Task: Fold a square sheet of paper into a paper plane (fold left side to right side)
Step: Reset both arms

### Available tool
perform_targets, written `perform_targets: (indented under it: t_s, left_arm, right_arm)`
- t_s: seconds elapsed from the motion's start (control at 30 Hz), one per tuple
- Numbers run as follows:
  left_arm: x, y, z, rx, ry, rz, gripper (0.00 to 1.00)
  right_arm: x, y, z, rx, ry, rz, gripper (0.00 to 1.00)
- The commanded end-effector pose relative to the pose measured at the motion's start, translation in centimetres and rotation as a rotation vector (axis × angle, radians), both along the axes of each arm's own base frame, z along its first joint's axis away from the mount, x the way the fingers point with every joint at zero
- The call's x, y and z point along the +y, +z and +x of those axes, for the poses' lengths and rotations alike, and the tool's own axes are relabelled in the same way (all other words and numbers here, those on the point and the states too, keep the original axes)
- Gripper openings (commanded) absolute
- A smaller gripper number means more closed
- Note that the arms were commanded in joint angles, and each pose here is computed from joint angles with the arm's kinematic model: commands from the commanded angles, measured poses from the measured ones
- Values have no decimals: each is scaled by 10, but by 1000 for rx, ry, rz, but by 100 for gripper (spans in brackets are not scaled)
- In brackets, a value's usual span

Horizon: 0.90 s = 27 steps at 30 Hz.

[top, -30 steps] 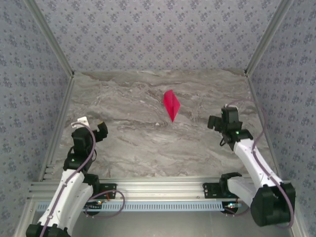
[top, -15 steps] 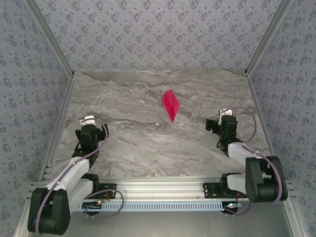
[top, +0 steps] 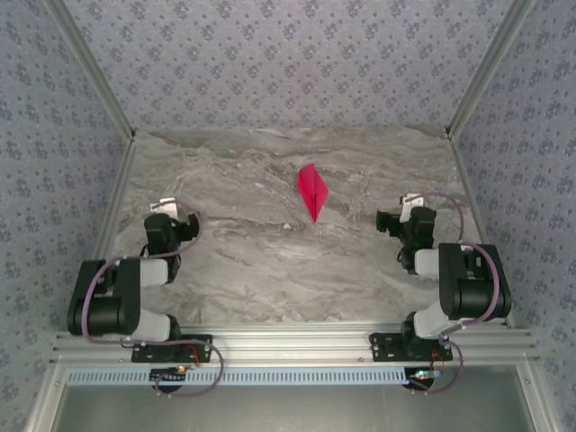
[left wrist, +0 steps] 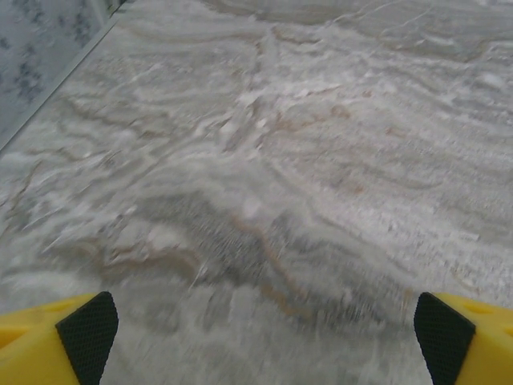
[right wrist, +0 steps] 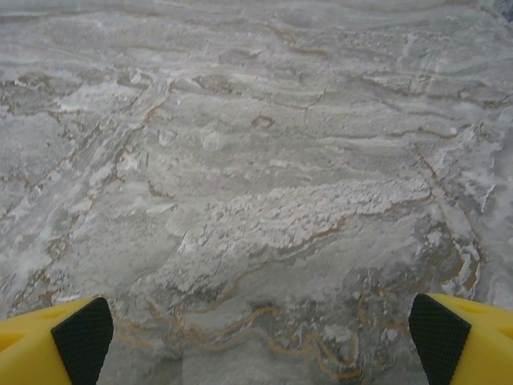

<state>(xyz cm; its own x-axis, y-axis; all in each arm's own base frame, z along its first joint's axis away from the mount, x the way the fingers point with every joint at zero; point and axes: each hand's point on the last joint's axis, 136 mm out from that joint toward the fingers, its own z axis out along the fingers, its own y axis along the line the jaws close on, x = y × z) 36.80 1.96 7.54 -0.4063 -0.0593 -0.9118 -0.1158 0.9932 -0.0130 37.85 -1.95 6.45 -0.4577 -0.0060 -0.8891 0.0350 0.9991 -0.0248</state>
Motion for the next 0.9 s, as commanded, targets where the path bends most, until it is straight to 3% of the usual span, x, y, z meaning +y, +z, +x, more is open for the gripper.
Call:
perform_targets:
  t_s: [0.0,0.17,0.87]
  left_arm:
    - [-11,19,18,-110,-86,8,98]
    - [-10,13,30,-27,-89,-7,98]
    - [-5,13,30,-31,-70,-16,98]
  right_arm:
    - [4,18,12,-68,18,26,100]
    - [4,18,12,-65,17,24,100]
    - [5,18,12,-63,9,-1,100]
